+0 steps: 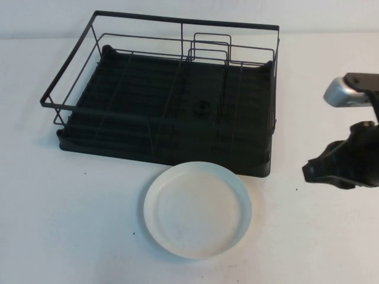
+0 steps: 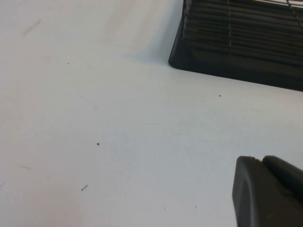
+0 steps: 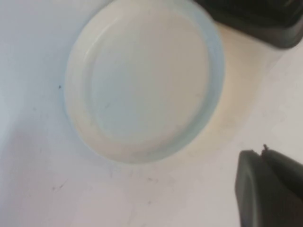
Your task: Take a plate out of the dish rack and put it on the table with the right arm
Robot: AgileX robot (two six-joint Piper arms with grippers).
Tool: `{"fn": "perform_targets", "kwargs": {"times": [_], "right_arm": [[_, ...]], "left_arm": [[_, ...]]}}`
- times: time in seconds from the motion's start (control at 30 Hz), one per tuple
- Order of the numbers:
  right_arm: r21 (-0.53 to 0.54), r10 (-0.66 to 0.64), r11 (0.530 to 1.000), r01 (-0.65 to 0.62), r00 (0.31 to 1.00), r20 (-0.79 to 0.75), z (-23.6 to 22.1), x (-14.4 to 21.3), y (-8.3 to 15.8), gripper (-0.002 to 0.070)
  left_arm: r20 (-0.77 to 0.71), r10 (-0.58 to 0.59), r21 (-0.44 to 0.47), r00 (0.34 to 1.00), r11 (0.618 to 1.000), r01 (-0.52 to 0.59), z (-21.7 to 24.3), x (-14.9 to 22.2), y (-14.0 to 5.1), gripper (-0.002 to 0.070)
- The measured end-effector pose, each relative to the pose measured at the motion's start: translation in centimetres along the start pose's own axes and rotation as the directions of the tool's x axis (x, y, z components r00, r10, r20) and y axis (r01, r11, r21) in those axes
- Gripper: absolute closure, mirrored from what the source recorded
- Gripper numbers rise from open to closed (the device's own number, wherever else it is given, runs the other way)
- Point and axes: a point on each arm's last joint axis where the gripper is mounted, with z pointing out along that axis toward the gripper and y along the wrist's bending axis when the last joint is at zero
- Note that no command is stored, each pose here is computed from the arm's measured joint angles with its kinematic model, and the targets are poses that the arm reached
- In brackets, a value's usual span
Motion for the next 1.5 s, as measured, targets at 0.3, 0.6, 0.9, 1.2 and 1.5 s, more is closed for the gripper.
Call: {"fn": "perform_targets", "kwargs": {"times": [0.3,0.6,0.9,1.2,1.5], "right_arm": [[0.068,-0.125,0.991,0.116,0.98,0.154,-5.2,4.4,0.7,0.0694],[0.037,-0.178,0.983,0.18,0.983,-0.044,-7.4,8.1,1.3,0.0694],[0.1,-0.205,0.975,0.2,0.977,0.049,-6.9,8.5,0.3,0.0694],[0.358,-0.258,0.927,0.113,0.885,0.387,-7.2,16.0,-3.1,0.0694],[0.508,-0.383,0.86,-0.052,0.592,0.709,-4.0,21.2,-6.1,0.0694]], "left_arm": [[0.0,0.0,0.0,1.0,1.0,0.0,0.0,0.0,0.0,0.068],[0.0,0.0,0.0,1.0,1.0,0.0,0.0,0.0,0.0,0.068],[0.0,0.0,0.0,1.0,1.0,0.0,0.0,0.0,0.0,0.068],[0.0,0.0,0.0,1.0,1.0,0.0,0.0,0.0,0.0,0.068],[0.0,0.0,0.0,1.0,1.0,0.0,0.0,0.0,0.0,0.068]]}}
